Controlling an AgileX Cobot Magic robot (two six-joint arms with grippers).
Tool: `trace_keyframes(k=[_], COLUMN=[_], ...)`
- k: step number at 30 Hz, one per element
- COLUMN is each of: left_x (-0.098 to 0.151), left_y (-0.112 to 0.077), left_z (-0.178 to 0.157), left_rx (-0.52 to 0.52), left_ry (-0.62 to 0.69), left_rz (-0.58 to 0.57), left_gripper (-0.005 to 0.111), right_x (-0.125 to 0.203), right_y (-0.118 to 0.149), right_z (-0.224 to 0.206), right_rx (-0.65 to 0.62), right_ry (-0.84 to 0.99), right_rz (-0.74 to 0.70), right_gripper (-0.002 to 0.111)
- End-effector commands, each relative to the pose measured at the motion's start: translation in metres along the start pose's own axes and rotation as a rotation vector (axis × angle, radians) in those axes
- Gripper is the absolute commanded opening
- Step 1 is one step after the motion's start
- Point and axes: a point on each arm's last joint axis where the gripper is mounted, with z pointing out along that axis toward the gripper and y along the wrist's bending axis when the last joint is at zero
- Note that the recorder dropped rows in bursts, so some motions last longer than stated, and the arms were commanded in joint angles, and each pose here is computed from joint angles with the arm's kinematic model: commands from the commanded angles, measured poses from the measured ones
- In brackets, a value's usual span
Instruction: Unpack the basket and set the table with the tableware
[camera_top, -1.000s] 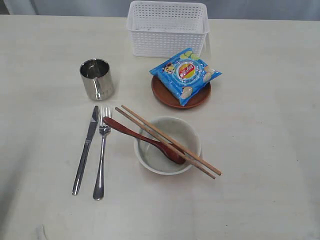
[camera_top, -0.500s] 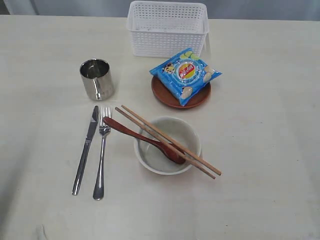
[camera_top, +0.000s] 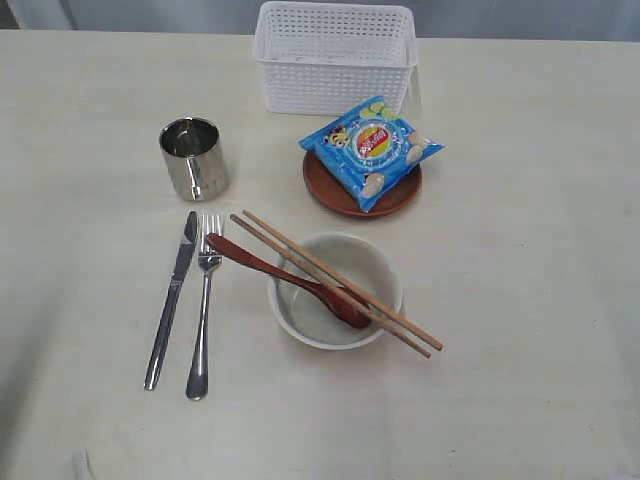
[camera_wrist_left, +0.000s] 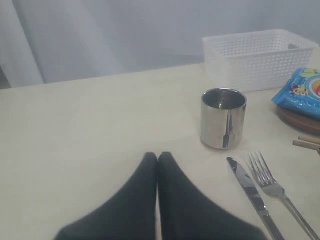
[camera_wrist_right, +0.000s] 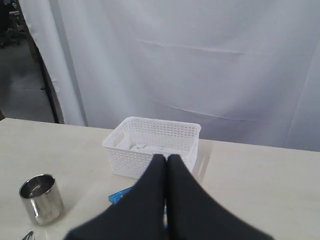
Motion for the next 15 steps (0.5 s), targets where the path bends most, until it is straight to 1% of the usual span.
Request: trace_keyframes(k=[1, 4, 8, 10, 13, 15], left_x=[0.000, 0.000, 0.000, 0.000, 0.000, 0.000], left_y=[0.000, 0.000, 0.000, 0.000, 0.000, 0.000], left_z=[0.000, 0.000, 0.000, 0.000, 0.000, 0.000], left_rx=[0.001, 0.001, 0.001, 0.001, 0.001, 0.001], left_ry=[-0.009, -0.009, -0.009, -0.009, -0.009, -0.009], left_rz=[-0.007, -0.007, -0.007, -0.007, -0.007, -0.007], left_gripper=[0.000, 0.000, 0.000, 0.000, 0.000, 0.000], right_x=[-0.002, 0.007, 0.034, 0.048, 0.069, 0.080], right_y=[-0.012, -0.021, -0.026, -0.026, -0.024, -0.024], right_z=[-0.017, -0.036, -0.051, -0.055, -0.054, -0.050], right_rx=[0.118, 0.253, 0.358, 0.374, 0.317, 0.293], right_ry=[-0.063, -0.107, -0.151, -0.170, -0.251, -0.258], right_rz=[0.021, 0.071, 0.118, 0.136, 0.209, 0.271], right_gripper=[-0.001, -0.001, -0.001, -0.001, -0.001, -0.001])
